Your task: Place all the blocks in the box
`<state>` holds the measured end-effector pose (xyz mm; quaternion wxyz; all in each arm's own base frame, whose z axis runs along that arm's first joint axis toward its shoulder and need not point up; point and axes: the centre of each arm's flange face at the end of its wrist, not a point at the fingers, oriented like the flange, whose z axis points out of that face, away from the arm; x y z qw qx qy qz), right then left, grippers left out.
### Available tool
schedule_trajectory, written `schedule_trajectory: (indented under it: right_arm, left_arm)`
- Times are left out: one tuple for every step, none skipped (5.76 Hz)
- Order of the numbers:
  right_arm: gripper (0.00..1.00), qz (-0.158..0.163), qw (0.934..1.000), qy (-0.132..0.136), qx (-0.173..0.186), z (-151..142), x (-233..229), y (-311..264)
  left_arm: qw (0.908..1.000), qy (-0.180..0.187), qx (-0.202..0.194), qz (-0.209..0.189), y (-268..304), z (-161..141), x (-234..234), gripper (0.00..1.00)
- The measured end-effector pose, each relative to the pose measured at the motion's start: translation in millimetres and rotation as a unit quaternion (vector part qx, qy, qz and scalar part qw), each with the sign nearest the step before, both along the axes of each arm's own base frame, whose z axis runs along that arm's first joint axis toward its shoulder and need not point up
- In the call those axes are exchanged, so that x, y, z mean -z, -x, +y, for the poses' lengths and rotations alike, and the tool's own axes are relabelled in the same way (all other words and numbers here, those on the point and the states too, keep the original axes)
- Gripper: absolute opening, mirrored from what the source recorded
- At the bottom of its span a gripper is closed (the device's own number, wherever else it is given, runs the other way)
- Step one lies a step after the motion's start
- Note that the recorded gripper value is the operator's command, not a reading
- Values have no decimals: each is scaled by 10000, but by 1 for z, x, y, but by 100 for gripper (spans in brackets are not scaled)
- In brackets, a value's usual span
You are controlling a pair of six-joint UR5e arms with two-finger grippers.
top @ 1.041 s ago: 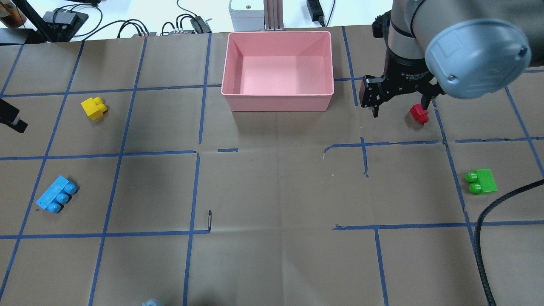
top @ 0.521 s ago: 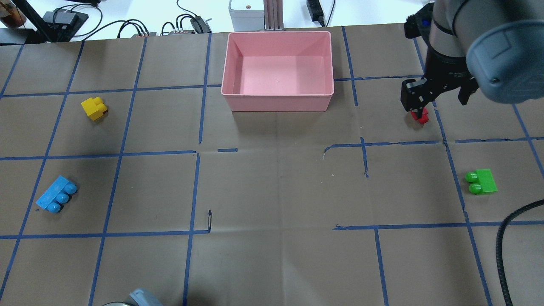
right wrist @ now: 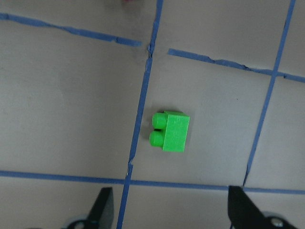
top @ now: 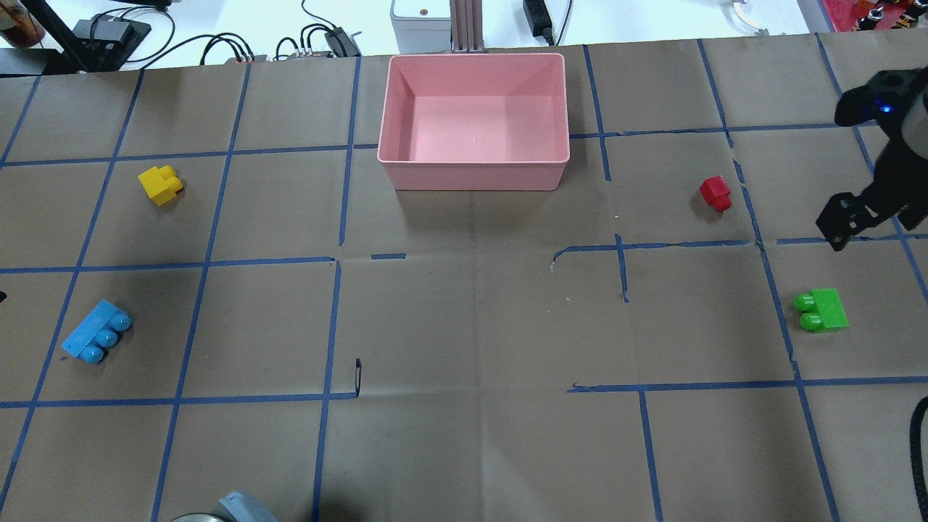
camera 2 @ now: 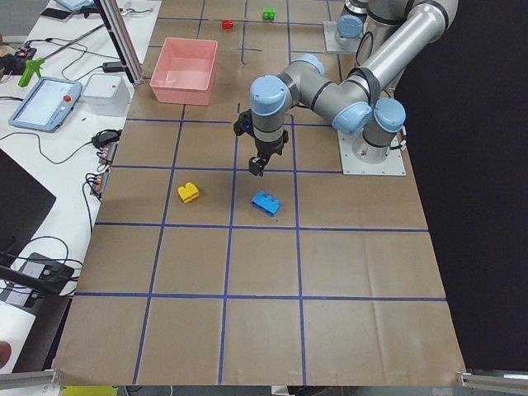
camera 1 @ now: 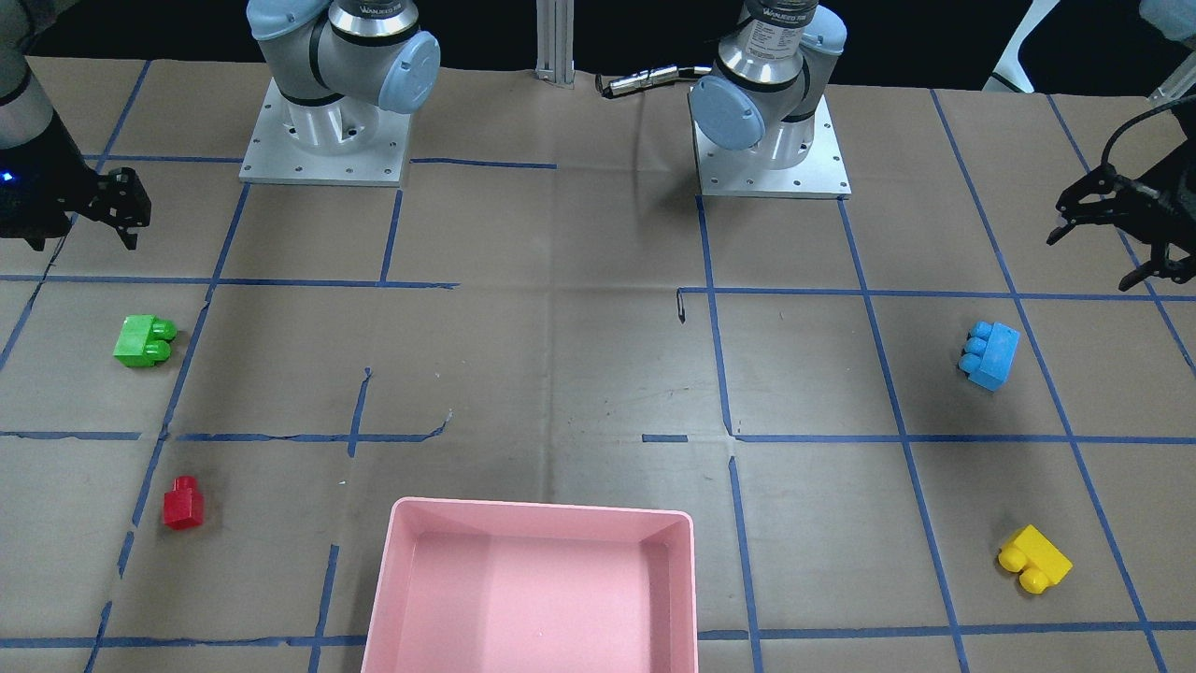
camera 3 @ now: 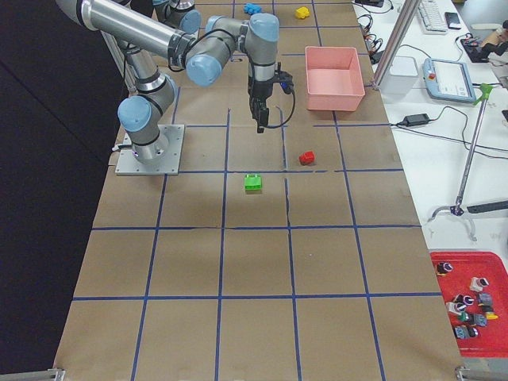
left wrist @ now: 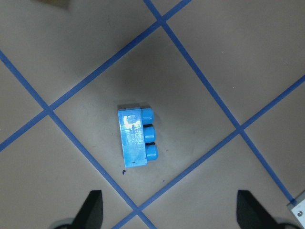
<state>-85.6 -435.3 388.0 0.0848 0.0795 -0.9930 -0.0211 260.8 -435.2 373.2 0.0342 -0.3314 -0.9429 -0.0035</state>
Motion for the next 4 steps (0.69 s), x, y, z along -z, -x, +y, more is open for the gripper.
schedule_trajectory:
  right_arm:
    - [94,-352,9990,114,255,16,34,29]
    - [95,-530,9965,454,470,27,68,44]
    - [96,-557,9924,957,540,33,94,49]
    - [96,-594,9894,1214,538,33,116,50]
  left_arm:
    - [9998,139,-52,-133,-3,2,39,99]
    - [9993,254,-101,-235,-5,6,78,99]
    - [9990,308,-155,-273,-7,8,111,99]
    - [9990,307,-246,-193,-12,8,136,99]
